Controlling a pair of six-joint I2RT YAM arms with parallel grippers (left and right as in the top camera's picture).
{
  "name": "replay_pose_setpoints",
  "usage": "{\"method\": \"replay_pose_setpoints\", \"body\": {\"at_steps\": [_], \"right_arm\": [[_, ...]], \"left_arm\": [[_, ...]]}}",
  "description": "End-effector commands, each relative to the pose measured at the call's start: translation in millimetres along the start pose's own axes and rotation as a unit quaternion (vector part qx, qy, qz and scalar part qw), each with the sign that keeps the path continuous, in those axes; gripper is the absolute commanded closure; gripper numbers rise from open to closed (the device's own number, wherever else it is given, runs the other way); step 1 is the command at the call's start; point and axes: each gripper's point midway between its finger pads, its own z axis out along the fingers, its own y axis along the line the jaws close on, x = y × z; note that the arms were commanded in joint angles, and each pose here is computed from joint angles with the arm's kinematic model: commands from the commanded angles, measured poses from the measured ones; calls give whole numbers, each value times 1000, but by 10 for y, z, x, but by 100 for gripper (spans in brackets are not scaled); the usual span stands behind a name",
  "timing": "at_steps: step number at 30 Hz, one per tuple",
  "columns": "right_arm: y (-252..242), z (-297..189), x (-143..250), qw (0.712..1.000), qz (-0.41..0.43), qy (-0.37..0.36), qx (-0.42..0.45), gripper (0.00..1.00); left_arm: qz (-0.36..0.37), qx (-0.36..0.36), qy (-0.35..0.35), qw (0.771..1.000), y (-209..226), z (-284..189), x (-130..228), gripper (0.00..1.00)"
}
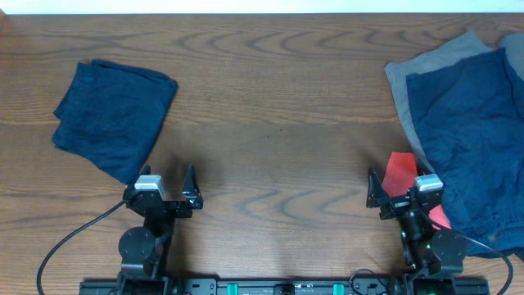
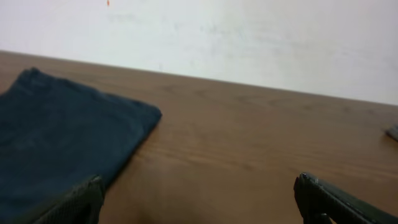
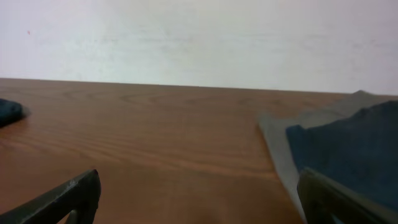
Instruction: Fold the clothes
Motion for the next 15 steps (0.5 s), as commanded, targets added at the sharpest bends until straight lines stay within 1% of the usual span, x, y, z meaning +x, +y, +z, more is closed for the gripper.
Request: {"method": "replay_pose_setpoints", "body": {"at_steps": [1, 4, 8, 15], "right_arm": [[68, -2, 29, 999, 25, 19, -15, 1], [-14, -18, 83, 998, 32, 53, 12, 1], [-142, -45, 85, 992, 39, 104, 54, 1], [-370, -11, -4, 968, 44, 213, 124, 1]], "left_arm": [[-11, 21, 37, 999, -74, -25, 115, 2], [-13, 26, 61, 998, -114, -72, 91, 2], [-16, 16, 111, 994, -128, -155, 28, 2], [-20, 0, 185, 983, -182, -193, -243, 2]]}}
